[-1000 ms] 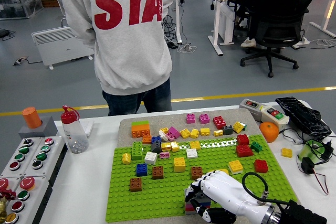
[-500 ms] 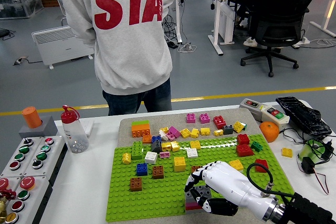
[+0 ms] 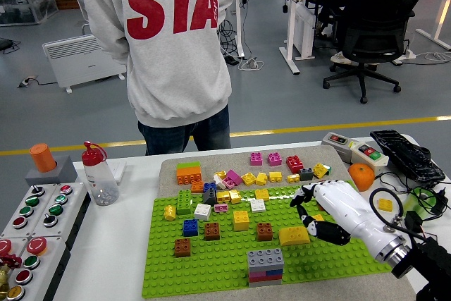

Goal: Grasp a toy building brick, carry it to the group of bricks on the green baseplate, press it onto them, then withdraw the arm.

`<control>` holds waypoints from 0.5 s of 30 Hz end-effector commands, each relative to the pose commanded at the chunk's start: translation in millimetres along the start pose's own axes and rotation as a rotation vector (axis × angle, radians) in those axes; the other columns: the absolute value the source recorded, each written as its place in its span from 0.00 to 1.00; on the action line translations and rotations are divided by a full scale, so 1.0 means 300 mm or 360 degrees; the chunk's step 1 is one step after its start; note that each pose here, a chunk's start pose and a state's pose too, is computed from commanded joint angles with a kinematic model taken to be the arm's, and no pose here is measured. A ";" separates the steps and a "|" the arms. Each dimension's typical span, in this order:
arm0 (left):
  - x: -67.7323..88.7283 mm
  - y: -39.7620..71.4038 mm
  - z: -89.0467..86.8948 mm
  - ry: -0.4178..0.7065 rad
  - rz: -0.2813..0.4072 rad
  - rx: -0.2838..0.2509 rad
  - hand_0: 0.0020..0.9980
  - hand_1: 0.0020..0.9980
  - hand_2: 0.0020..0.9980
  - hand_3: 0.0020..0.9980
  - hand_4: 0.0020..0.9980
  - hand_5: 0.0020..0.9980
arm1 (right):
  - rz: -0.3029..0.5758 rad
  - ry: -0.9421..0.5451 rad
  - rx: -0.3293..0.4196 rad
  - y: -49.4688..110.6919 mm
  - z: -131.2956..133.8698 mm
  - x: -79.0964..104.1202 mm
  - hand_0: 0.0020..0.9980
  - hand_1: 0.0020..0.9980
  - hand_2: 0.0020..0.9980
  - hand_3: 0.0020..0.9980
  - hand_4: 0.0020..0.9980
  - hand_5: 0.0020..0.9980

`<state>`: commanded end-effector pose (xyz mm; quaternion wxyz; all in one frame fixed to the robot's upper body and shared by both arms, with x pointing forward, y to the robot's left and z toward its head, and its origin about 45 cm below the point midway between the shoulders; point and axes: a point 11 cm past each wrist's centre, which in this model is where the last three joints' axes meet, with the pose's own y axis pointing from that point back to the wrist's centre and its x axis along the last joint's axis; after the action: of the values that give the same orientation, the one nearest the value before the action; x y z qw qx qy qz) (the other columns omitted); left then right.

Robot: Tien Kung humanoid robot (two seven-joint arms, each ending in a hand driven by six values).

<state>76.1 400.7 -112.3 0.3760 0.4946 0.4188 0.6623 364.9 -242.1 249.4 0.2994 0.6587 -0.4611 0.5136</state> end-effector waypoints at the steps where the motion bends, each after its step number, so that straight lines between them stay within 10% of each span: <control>1: 0.000 0.000 0.000 0.0000 0.0000 0.0000 0.66 0.68 0.71 0.58 0.30 1.00 | -0.0007 0.0024 -0.0049 0.001 0.023 0.000 0.68 0.68 0.67 0.67 0.41 0.16; 2: 0.000 0.000 0.000 -0.0001 0.0000 0.0000 0.66 0.68 0.71 0.58 0.30 1.00 | -0.0018 0.0049 -0.0106 0.002 0.049 0.000 0.68 0.68 0.67 0.67 0.41 0.16; 3: 0.000 0.000 0.001 -0.0001 0.0000 0.0000 0.66 0.68 0.71 0.58 0.30 1.00 | -0.0031 0.0068 -0.0156 0.004 0.072 -0.001 0.77 0.76 0.78 0.82 0.62 0.13; 15: -0.003 0.001 0.009 -0.0008 -0.0002 -0.0005 0.66 0.68 0.71 0.58 0.30 1.00 | -0.0206 0.0147 -0.0563 0.049 0.246 -0.033 0.85 0.82 0.85 0.87 0.69 0.17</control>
<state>78.8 400.4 -111.9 0.3782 0.4953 0.4172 0.6615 380.4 -308.9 217.3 0.4638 0.5997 -0.4867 0.4340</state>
